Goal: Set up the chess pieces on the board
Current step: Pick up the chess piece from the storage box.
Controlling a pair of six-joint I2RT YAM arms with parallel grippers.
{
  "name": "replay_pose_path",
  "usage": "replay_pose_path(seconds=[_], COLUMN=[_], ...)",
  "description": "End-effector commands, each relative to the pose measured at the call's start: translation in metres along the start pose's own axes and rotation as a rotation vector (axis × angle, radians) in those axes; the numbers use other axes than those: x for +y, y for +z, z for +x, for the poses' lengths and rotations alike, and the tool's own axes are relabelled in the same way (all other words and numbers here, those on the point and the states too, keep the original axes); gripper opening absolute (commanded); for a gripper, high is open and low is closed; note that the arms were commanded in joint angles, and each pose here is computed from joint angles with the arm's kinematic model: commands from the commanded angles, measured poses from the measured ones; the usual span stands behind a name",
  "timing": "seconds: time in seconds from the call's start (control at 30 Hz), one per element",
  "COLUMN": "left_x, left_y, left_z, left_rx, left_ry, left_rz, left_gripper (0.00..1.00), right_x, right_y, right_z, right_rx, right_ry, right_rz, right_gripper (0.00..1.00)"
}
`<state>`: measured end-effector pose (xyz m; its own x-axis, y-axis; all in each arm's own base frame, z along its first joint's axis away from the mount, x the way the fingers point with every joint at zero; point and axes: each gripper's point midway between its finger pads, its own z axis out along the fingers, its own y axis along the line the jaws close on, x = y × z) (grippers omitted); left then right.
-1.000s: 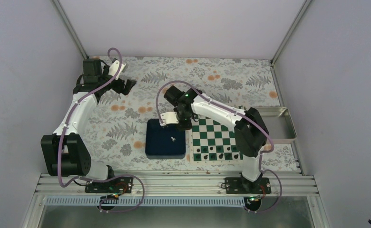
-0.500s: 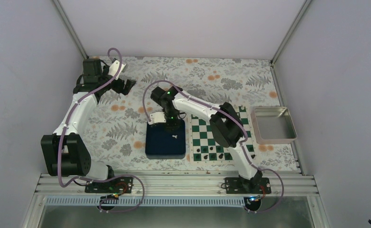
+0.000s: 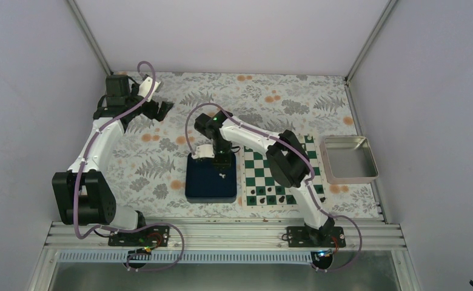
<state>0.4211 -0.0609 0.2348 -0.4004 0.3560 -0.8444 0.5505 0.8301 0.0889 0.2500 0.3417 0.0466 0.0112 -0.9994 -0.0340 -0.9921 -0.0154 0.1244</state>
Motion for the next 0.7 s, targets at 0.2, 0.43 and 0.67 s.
replay_pose_path(seconds=[0.2, 0.43, 0.67], left_x=[-0.001, -0.001, 0.0], left_y=[-0.004, -0.004, -0.003], left_z=[-0.005, -0.004, -0.005], left_rx=[-0.027, -0.025, -0.025], left_ry=[0.019, 0.02, 0.02], left_rz=[0.006, 0.004, 0.006], left_gripper=[1.0, 1.0, 1.0], right_x=[0.024, 0.03, 0.028], right_y=[0.031, 0.039, 0.042], right_z=[0.002, -0.002, 0.004], right_rx=[0.062, 0.06, 0.087], right_ry=[0.049, 0.054, 0.052], right_rz=[-0.096, -0.127, -0.112], right_gripper=[0.38, 0.37, 0.27])
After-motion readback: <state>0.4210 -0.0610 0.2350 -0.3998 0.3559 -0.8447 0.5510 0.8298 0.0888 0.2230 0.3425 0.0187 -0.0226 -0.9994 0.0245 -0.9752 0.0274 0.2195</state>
